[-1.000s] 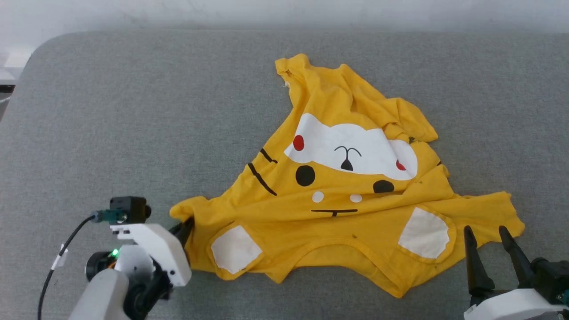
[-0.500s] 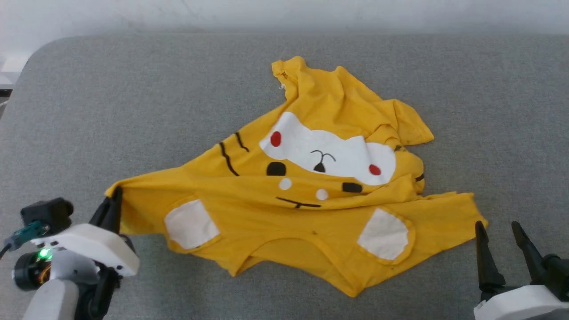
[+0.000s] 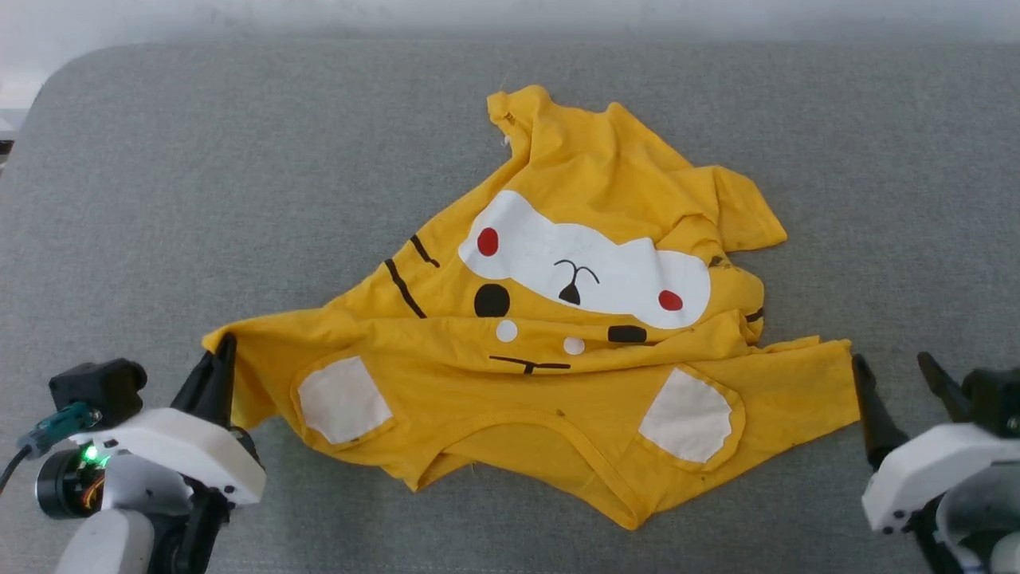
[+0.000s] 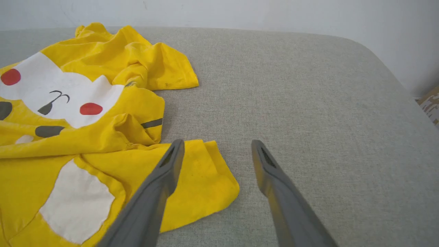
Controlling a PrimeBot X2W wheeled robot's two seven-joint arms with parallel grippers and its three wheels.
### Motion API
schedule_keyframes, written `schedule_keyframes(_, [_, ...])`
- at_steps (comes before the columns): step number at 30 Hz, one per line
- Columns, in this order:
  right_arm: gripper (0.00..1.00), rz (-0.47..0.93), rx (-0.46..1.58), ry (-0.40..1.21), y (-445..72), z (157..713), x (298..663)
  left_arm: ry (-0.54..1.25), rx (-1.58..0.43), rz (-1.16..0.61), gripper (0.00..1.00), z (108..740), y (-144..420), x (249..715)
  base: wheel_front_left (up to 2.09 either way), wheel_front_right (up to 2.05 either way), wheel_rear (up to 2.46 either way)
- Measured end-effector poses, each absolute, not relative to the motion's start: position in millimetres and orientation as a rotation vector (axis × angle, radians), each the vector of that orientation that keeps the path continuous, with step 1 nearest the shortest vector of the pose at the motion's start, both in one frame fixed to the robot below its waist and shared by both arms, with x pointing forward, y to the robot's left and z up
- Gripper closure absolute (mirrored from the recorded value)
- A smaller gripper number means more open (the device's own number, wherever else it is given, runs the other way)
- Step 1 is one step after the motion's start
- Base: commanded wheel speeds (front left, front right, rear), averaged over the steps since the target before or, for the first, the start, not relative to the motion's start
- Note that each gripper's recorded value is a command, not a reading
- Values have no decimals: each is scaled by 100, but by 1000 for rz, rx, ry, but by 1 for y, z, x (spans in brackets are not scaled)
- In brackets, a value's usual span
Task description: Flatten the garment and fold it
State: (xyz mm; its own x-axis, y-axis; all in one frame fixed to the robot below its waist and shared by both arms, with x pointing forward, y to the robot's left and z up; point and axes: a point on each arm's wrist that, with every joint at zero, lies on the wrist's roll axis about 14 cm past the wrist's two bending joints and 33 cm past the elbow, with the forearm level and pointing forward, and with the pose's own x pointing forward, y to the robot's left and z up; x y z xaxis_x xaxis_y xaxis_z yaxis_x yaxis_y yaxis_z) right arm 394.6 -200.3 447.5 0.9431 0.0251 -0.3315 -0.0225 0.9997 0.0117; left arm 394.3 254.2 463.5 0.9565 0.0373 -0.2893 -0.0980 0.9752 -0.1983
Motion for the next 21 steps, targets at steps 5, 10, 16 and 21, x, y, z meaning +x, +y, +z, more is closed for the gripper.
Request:
schedule_keyframes(5, [0,51,-36,460,-216,440,406,282,-206,28,100,468,241,399,0,0,0])
schedule_keyframes(10, [0,95,-66,609,-224,421,409,287,-208,4,100,470,233,402,0,0,0])
schedule_keyframes(16, [0,218,-83,777,-202,393,403,310,-208,4,100,467,233,400,0,0,0])
schedule_keyframes(21, [0,260,-127,814,-199,382,409,318,-205,10,100,465,235,401,0,0,0])
